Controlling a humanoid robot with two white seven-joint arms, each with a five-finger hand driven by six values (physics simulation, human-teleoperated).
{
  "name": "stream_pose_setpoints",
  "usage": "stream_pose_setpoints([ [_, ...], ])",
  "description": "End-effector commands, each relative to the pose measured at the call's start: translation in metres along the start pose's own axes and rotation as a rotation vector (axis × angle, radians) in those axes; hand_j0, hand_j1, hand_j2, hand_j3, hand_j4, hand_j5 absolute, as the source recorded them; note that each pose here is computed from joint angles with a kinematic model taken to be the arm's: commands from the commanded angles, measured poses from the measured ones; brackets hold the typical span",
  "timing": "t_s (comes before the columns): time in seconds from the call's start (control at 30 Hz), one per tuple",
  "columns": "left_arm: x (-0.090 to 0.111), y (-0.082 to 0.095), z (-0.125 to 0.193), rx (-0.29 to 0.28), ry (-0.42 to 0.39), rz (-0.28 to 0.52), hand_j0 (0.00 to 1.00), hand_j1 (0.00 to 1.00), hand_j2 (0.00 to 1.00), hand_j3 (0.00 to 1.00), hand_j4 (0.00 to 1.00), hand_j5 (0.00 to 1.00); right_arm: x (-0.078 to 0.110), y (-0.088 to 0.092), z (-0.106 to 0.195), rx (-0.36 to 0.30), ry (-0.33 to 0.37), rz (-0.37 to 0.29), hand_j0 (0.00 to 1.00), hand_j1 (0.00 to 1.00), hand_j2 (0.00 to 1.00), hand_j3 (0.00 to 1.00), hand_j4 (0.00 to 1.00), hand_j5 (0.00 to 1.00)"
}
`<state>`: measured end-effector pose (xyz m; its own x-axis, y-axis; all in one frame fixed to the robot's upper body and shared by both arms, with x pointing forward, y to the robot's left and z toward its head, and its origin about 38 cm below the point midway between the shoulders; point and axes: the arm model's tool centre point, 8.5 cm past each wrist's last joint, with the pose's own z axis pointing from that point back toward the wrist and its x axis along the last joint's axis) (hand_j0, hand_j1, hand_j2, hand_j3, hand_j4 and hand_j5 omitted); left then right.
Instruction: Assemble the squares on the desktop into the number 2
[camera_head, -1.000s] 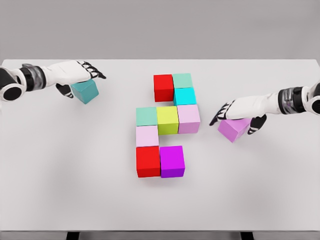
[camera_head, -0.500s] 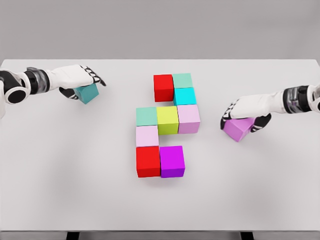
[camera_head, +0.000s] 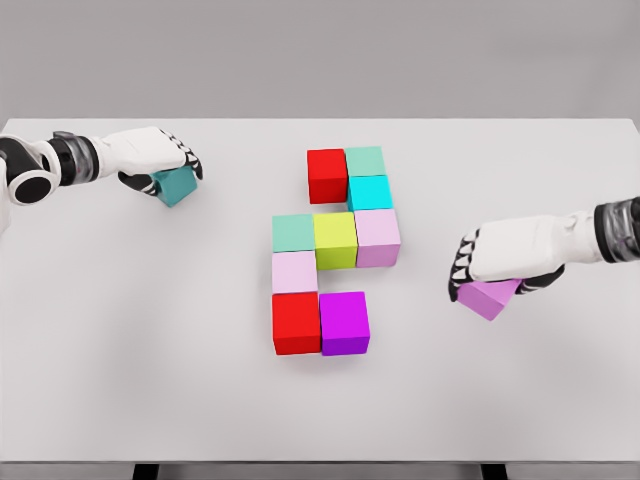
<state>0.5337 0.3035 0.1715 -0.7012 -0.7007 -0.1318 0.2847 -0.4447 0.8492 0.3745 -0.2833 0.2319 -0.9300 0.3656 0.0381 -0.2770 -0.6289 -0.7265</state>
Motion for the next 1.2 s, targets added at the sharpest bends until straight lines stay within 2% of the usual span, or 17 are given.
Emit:
stream_pose_setpoints([
  [0.0, 0.000, 0.002, 0.000, 0.007, 0.000, 0.003, 0.68, 0.68, 0.68, 0.68, 0.68, 0.68, 0.012, -0.003, 0.000, -0.001, -0.025, 0.020, 0.68, 0.68, 0.68, 0.68, 0.68, 0.68],
  [0.13, 0.000, 0.004, 0.000, 0.014, -0.002, 0.003, 0.68, 0.68, 0.68, 0.68, 0.68, 0.68, 0.018, -0.003, -0.013, -0.004, -0.061, 0.021, 0.68, 0.68, 0.68, 0.68, 0.68, 0.68],
  [0.3, 0.000, 0.008, 0.000, 0.023, -0.003, 0.001, 0.68, 0.68, 0.68, 0.68, 0.68, 0.68, 0.027, -0.013, -0.035, -0.022, -0.122, 0.040, 0.68, 0.68, 0.68, 0.68, 0.68, 0.68],
  [0.53, 0.001, 0.018, -0.001, 0.046, -0.005, 0.000, 0.68, 0.68, 0.68, 0.68, 0.68, 0.68, 0.032, -0.011, -0.044, -0.014, -0.147, 0.040, 0.68, 0.68, 0.68, 0.68, 0.68, 0.68],
  [0.6, 0.002, 0.020, -0.002, 0.051, -0.006, -0.002, 0.68, 0.68, 0.68, 0.68, 0.68, 0.68, 0.032, -0.011, -0.044, -0.010, -0.146, 0.043, 0.72, 0.72, 0.72, 0.72, 0.72, 0.72],
  [0.67, 0.003, 0.027, -0.004, 0.061, -0.009, -0.008, 0.68, 0.68, 0.68, 0.68, 0.68, 0.68, 0.033, -0.011, -0.046, -0.009, -0.149, 0.049, 0.92, 0.92, 0.92, 0.92, 0.92, 0.92],
  [0.77, 0.007, 0.035, -0.010, 0.073, -0.020, -0.013, 0.68, 0.68, 0.68, 0.68, 0.68, 0.68, 0.032, -0.011, -0.046, -0.007, -0.146, 0.048, 0.96, 0.96, 0.96, 0.96, 0.96, 0.96],
  [1.0, 0.016, 0.052, -0.020, 0.102, -0.040, -0.023, 0.68, 0.68, 0.68, 0.68, 0.68, 0.68, 0.030, -0.010, -0.041, -0.008, -0.133, 0.047, 0.96, 0.96, 0.96, 0.96, 0.96, 0.96],
  [1.1, 0.019, 0.058, -0.022, 0.110, -0.048, -0.030, 0.68, 0.68, 0.68, 0.68, 0.68, 0.68, 0.021, -0.015, -0.023, -0.028, -0.089, 0.042, 0.99, 0.99, 0.99, 0.99, 0.99, 0.99],
  [1.17, 0.024, 0.063, -0.026, 0.119, -0.060, -0.033, 0.68, 0.68, 0.68, 0.68, 0.68, 0.68, 0.016, -0.017, -0.006, -0.063, -0.074, -0.006, 0.99, 0.99, 0.99, 0.99, 0.99, 0.99],
])
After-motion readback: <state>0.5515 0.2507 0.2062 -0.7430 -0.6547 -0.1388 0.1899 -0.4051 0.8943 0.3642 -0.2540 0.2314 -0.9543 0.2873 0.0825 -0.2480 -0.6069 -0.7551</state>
